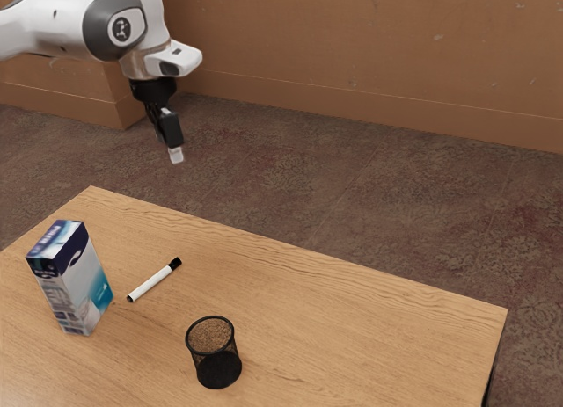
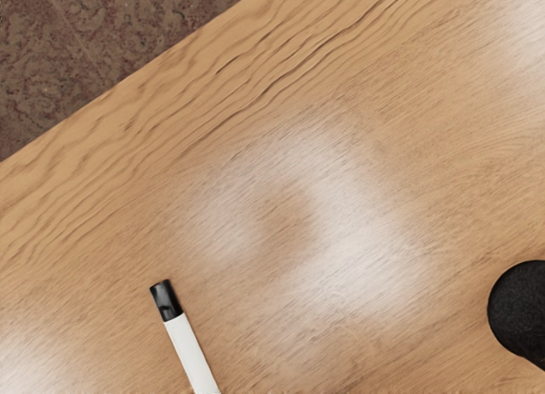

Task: Put the marker into the pen holder.

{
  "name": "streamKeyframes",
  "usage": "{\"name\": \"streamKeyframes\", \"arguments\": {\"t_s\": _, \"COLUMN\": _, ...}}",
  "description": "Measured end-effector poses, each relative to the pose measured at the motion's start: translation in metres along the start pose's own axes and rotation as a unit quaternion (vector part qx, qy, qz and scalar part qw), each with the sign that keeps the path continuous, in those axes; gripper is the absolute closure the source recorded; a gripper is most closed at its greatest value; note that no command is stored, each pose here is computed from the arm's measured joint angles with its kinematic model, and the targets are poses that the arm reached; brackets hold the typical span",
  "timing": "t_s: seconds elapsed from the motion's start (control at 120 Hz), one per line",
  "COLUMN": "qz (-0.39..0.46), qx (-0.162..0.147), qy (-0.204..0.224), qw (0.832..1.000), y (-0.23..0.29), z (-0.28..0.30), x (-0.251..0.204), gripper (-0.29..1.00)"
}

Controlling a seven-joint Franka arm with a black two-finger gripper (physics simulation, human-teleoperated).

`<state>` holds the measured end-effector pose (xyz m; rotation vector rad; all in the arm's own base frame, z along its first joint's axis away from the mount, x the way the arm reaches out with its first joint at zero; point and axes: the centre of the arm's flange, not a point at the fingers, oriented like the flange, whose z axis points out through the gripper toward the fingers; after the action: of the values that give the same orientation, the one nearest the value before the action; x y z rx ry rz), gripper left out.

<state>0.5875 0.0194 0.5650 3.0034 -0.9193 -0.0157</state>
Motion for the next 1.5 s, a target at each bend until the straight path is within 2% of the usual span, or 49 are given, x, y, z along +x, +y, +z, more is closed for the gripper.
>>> {"name": "streamKeyframes", "arguments": {"t_s": 0.258, "qz": 0.01, "qx": 0.006, "qy": 0.002, "qw": 1.0, "y": 0.001, "z": -0.005, "x": -0.011, "gripper": 0.0}}
{"name": "streamKeyframes", "arguments": {"t_s": 0.367, "qz": -0.018, "qx": -0.006, "qy": -0.013, "qw": 1.0, "y": -0.001, "z": 0.039, "x": -0.035, "gripper": 0.0}}
{"name": "streamKeyframes", "arguments": {"t_s": 0.508, "qz": -0.058, "qx": 0.005, "qy": -0.012, "qw": 0.998, "y": -0.027, "z": 0.063, "x": -0.048, "gripper": 0.0}}
{"name": "streamKeyframes", "arguments": {"t_s": 0.683, "qz": -0.157, "qx": -0.007, "qy": -0.032, "qw": 0.987, "y": -0.07, "z": 0.152, "x": -0.096, "gripper": 0.01}}
{"name": "streamKeyframes", "arguments": {"t_s": 0.8, "qz": -0.225, "qx": -0.009, "qy": -0.027, "qw": 0.974, "y": -0.109, "z": 0.194, "x": -0.115, "gripper": 0.17}}
{"name": "streamKeyframes", "arguments": {"t_s": 0.908, "qz": -0.247, "qx": 0.004, "qy": -0.015, "qw": 0.969, "y": -0.128, "z": 0.206, "x": -0.106, "gripper": 0.28}}
{"name": "streamKeyframes", "arguments": {"t_s": 1.033, "qz": -0.247, "qx": 0.015, "qy": -0.012, "qw": 0.969, "y": -0.137, "z": 0.222, "x": -0.081, "gripper": 0.34}}
{"name": "streamKeyframes", "arguments": {"t_s": 1.283, "qz": -0.238, "qx": 0.013, "qy": -0.02, "qw": 0.971, "y": -0.129, "z": 0.264, "x": -0.046, "gripper": 0.36}}
{"name": "streamKeyframes", "arguments": {"t_s": 1.5, "qz": -0.235, "qx": 0.011, "qy": -0.017, "qw": 0.972, "y": -0.107, "z": 0.292, "x": -0.047, "gripper": 0.37}}
